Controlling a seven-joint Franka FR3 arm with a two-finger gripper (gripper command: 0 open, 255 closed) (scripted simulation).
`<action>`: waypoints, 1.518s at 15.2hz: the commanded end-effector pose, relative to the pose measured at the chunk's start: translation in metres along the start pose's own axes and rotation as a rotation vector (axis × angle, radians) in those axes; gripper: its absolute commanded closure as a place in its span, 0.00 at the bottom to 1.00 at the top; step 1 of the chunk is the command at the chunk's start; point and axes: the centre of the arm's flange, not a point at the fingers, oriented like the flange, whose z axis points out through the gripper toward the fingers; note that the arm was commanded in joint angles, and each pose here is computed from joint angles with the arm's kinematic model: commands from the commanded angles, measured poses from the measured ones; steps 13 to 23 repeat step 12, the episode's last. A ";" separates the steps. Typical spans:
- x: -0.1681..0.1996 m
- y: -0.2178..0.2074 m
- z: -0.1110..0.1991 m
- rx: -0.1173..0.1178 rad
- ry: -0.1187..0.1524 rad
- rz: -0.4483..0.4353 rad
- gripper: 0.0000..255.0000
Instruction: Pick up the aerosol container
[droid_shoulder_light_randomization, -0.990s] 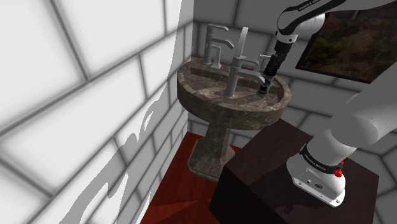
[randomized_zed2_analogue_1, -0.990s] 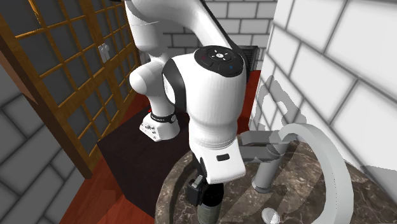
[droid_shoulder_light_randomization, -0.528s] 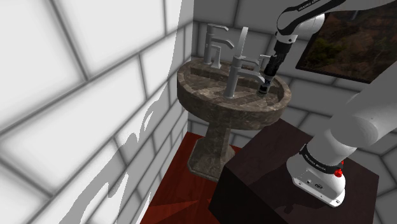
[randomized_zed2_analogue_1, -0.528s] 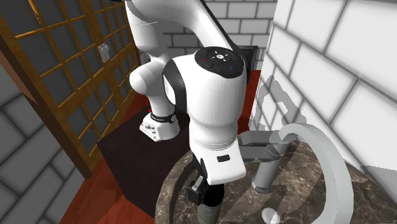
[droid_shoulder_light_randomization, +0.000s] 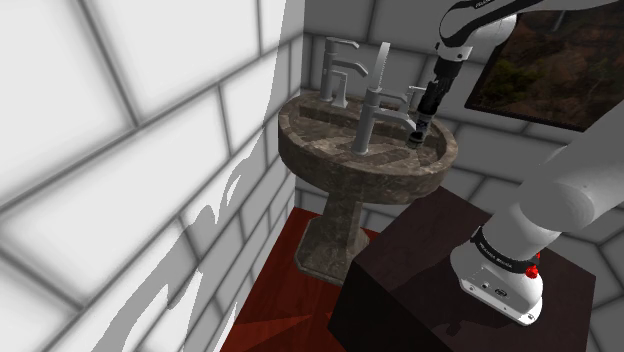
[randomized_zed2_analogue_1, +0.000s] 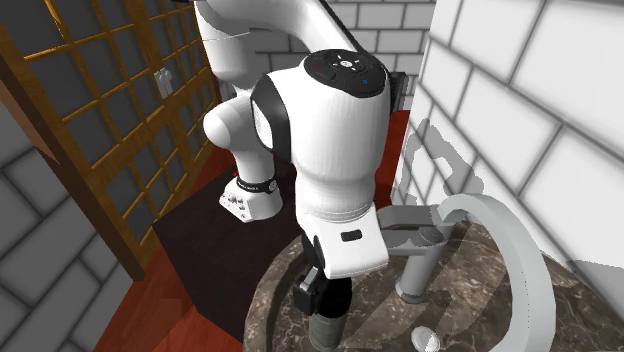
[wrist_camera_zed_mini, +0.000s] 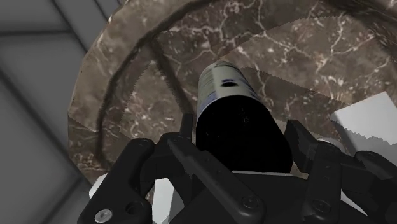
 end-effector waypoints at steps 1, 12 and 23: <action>0.000 -0.001 -0.011 0.000 0.001 0.000 1.00; -0.001 0.000 -0.059 0.000 0.001 0.000 1.00; -0.001 0.000 -0.059 0.000 0.001 0.000 1.00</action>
